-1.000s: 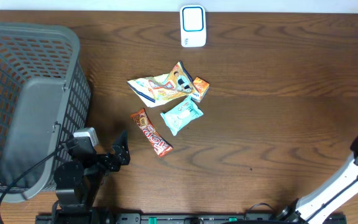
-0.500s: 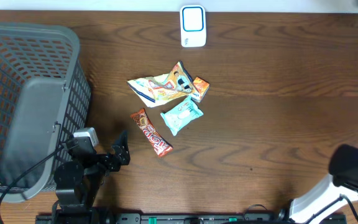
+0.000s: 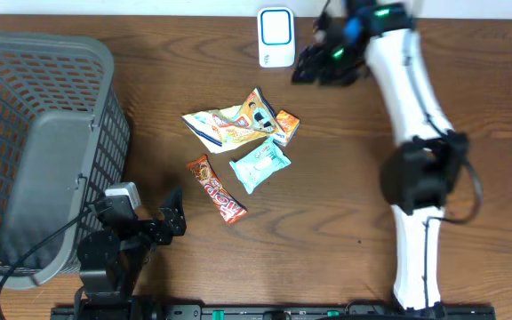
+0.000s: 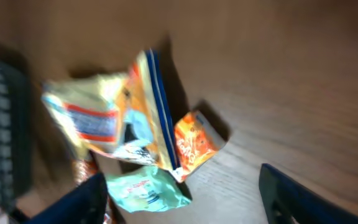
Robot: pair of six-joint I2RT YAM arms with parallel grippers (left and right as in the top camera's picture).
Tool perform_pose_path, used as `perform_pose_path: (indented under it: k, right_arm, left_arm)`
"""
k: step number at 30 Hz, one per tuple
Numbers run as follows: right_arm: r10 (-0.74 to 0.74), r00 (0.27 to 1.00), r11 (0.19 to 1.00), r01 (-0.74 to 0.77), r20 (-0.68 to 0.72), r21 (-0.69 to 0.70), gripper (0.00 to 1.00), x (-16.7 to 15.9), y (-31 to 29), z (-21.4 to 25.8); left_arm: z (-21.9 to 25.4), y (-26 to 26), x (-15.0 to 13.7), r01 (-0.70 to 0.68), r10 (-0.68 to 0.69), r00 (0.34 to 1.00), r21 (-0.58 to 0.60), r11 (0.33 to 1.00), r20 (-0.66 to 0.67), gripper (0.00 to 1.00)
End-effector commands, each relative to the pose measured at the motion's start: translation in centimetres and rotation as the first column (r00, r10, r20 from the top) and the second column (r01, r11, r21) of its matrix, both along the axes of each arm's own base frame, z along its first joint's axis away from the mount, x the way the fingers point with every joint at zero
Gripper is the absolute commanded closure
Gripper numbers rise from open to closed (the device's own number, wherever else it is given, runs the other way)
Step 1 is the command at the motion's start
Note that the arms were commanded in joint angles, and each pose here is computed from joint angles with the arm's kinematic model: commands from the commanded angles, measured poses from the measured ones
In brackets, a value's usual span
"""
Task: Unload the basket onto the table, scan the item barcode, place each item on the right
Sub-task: 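Move the right gripper back to the orange tissue pack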
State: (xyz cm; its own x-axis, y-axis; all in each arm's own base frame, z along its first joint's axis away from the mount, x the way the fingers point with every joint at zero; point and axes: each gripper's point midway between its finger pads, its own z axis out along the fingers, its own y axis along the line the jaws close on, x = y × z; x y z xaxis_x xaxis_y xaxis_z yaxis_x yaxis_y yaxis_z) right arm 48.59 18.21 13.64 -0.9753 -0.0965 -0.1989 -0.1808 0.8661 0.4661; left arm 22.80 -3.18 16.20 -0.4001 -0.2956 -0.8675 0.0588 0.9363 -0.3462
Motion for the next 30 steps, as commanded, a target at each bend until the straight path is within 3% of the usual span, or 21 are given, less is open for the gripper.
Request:
perform_pose_path:
  k: [1, 7, 13, 22, 24, 26, 28, 30]
  right_arm:
    - [-0.084, 0.977, 0.996, 0.074, -0.198, -0.057, 0.41, -1.4, 1.0, -6.0]
    - [-0.1, 0.957, 0.994, 0.085, -0.273, -0.067, 0.44, -2.4, 1.5, -7.7]
    - [-0.238, 0.926, 0.968, 0.204, -0.293, -0.143, 0.46, -2.2, 1.2, -8.6]
    - [-0.242, 0.911, 0.967, 0.197, -0.333, -0.163, 0.46, -3.8, 3.4, -11.4]
    - [-0.246, 0.906, 0.966, 0.198, -0.343, -0.169, 0.51, -4.2, 3.8, -12.1]
    - [-0.243, 0.904, 0.966, 0.191, -0.352, -0.175, 0.64, -4.7, 4.0, -13.0]
    - [-0.251, 0.894, 0.963, 0.193, -0.37, -0.187, 0.78, -5.2, 3.8, -14.0]
    - [-0.267, 0.88, 0.959, 0.2, -0.393, -0.202, 0.99, -5.9, 3.5, -15.0]
  left_arm:
    - [-0.1, 0.1, 0.0, 0.0, 0.0, 1.0, 0.014, 1.0, 0.001, 0.02]
    - [-0.1, 0.1, 0.0, 0.0, 0.0, 1.0, 0.014, 1.0, 0.001, 0.02]
    - [-0.1, 0.1, 0.0, 0.0, 0.0, 1.0, 0.014, 1.0, 0.001, 0.02]
    - [-0.1, 0.1, 0.0, 0.0, 0.0, 1.0, 0.014, 1.0, 0.001, 0.02]
    - [-0.1, 0.1, 0.0, 0.0, 0.0, 1.0, 0.014, 1.0, 0.001, 0.02]
    - [-0.1, 0.1, 0.0, 0.0, 0.0, 1.0, 0.014, 1.0, 0.001, 0.02]
    - [-0.1, 0.1, 0.0, 0.0, 0.0, 1.0, 0.014, 1.0, 0.001, 0.02]
    - [-0.1, 0.1, 0.0, 0.0, 0.0, 1.0, 0.014, 1.0, 0.001, 0.02]
